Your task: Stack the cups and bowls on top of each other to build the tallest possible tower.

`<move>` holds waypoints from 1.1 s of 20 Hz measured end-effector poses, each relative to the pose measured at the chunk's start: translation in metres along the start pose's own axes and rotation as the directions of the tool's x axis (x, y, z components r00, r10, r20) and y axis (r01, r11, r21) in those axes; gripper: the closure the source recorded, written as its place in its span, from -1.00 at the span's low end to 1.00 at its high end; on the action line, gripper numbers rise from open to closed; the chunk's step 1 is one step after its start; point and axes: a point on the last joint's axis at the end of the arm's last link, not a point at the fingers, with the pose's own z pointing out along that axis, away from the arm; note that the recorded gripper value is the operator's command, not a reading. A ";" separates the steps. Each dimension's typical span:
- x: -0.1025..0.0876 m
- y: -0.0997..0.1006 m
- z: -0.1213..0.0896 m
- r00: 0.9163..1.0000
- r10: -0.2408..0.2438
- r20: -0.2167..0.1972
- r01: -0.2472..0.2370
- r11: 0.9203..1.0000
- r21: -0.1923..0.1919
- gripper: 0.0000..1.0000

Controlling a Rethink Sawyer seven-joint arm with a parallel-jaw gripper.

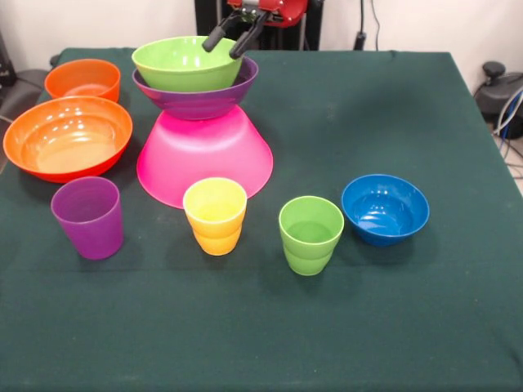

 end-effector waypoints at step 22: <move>-0.008 -0.009 0.006 0.991 0.044 -0.122 -0.052 0.997 -0.060 -1.00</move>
